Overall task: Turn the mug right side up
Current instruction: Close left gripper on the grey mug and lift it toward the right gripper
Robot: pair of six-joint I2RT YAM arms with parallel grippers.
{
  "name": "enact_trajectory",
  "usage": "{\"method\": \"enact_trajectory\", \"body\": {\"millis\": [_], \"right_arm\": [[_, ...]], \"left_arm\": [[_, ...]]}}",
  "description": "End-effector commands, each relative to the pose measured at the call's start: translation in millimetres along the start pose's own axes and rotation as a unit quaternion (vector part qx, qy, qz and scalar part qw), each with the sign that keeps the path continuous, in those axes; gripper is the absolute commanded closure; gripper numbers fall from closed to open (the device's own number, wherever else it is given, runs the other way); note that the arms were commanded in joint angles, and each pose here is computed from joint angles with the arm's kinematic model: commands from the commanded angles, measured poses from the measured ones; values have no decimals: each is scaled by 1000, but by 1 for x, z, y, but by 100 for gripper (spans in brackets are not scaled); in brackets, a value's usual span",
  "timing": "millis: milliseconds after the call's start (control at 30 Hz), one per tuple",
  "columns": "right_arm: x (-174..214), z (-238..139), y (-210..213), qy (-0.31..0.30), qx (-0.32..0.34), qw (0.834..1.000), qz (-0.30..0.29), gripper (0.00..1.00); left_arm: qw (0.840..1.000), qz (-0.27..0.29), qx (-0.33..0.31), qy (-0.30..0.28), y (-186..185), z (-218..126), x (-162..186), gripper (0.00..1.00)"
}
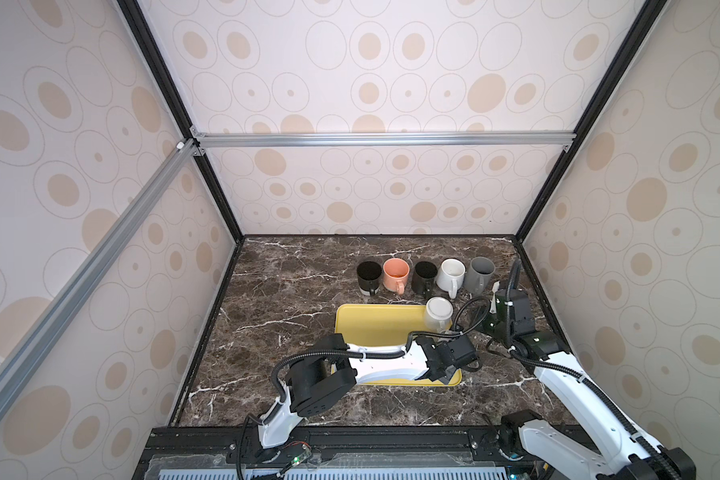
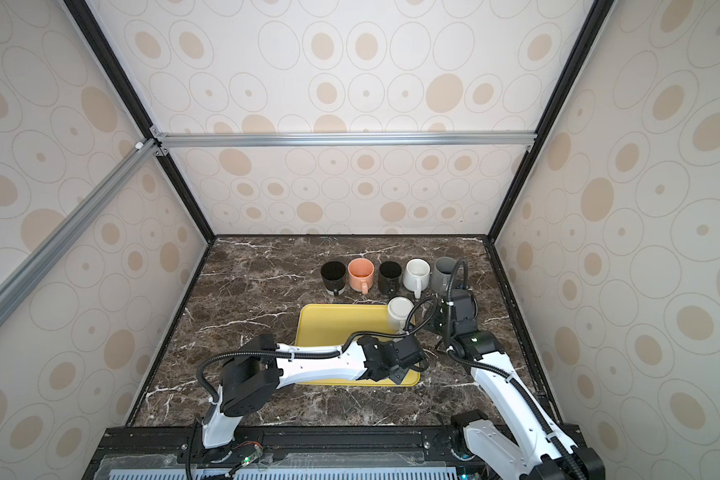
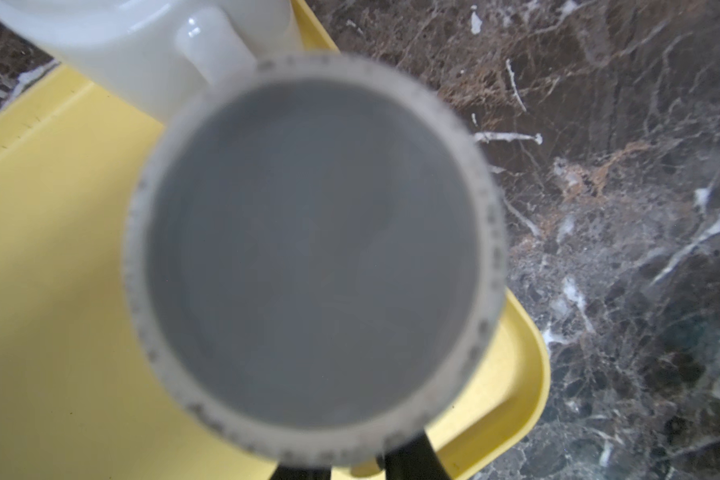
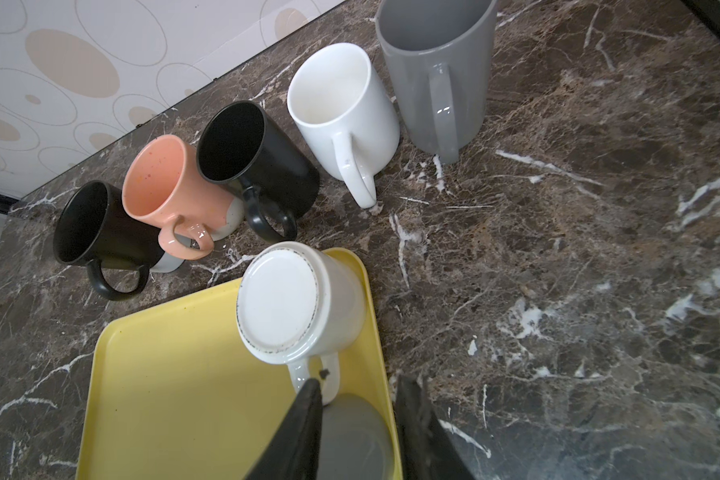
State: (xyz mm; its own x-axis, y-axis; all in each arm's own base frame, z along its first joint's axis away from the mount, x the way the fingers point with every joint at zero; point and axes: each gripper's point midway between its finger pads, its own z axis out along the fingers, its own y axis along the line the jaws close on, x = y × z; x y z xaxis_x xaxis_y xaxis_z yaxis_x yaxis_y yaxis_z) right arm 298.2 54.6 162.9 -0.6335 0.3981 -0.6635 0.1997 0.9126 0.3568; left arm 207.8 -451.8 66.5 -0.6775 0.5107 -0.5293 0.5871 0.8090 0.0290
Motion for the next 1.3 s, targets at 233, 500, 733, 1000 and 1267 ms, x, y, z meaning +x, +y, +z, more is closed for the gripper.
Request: {"method": "enact_trajectory", "body": {"millis": [233,500,733,1000,1267], "right_arm": [[1,-1,0,0,-5,1000,3,67],[1,-1,1,4,-7,1000,0,68],[-5,-3,10,11,-16,1000,-10,68],[-7,-9,38,30,-85,996,-24,68],[-8,-29,85,18,-232,972,-17,68]], "left_arm": [[1000,-14,-12,-14,14,2,-9,100],[998,-18,-19,-54,31,-29,-21,100],[996,-24,-42,-76,60,-62,-25,100],[987,-58,0,-148,75,-126,-53,100],[923,-161,120,-329,117,-212,-94,100]]}}
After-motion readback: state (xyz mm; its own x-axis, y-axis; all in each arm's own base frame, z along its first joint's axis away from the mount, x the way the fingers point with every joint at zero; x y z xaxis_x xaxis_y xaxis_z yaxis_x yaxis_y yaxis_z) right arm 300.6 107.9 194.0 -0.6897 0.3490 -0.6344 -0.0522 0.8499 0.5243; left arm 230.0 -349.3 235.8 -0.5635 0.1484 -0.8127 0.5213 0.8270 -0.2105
